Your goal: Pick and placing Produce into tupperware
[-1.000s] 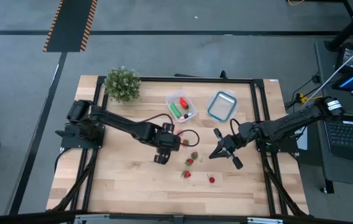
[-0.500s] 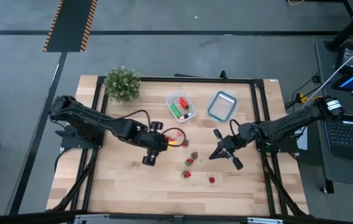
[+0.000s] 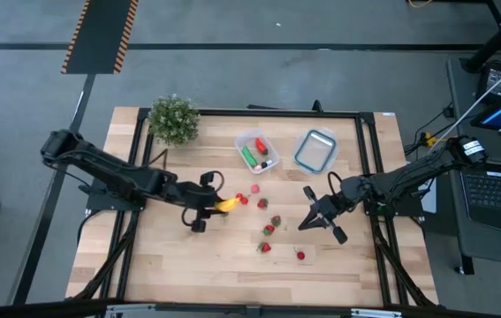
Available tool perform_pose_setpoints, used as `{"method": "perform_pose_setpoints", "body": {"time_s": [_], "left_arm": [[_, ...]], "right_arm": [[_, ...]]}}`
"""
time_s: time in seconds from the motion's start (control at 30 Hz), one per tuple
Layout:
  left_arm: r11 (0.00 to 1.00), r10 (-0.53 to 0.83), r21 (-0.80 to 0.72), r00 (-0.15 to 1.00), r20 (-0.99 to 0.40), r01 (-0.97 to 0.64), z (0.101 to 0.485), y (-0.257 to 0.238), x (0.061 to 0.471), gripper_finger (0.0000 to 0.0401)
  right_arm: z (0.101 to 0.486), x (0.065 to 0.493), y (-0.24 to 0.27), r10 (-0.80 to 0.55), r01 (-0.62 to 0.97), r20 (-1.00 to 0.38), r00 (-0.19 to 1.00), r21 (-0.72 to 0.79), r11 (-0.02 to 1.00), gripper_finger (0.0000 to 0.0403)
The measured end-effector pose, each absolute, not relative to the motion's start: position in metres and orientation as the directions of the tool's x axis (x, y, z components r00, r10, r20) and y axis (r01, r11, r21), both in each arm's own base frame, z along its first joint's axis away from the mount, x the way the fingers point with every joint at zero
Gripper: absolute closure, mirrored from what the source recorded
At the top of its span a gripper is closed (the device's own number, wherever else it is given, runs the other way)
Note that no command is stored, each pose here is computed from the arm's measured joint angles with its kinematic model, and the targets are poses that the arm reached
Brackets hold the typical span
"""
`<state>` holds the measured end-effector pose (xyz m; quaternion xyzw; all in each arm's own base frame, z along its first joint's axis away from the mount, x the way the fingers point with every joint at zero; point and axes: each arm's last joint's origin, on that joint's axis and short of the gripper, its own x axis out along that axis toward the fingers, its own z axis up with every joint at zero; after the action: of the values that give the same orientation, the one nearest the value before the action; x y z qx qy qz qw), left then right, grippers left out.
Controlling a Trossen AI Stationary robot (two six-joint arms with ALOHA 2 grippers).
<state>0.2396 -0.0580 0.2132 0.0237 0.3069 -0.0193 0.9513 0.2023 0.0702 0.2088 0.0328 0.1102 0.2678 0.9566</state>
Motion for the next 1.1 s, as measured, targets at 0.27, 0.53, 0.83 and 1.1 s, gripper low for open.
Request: {"method": "perform_pose_setpoints", "body": {"time_s": [0.27, 0.53, 0.83, 1.1], "left_arm": [[0.995, -0.083, 0.022, 0.910, -0.406, 0.100, 0.194, -0.052, 0.225, 0.0280], [0.978, -0.205, 0.001, 0.953, -0.222, 0.210, 0.192, -0.041, 0.223, 0.0280], [0.982, -0.185, -0.001, 0.965, -0.185, 0.189, 0.193, -0.033, 0.223, 0.0280], [0.999, -0.024, 0.026, 0.983, -0.184, 0.029, 0.193, -0.028, 0.224, 0.0280]], "right_arm": [[0.210, 0.202, 0.070, 0.520, -0.506, -0.186, 0.834, 0.120, 0.854, 0.0385], [0.210, 0.202, 0.070, 0.520, -0.506, -0.184, 0.834, 0.119, 0.854, 0.0385], [0.210, 0.202, 0.070, 0.520, -0.507, -0.184, 0.834, 0.116, 0.854, 0.0385], [0.210, 0.202, 0.070, 0.520, -0.507, -0.184, 0.834, 0.116, 0.854, 0.0385]]}}
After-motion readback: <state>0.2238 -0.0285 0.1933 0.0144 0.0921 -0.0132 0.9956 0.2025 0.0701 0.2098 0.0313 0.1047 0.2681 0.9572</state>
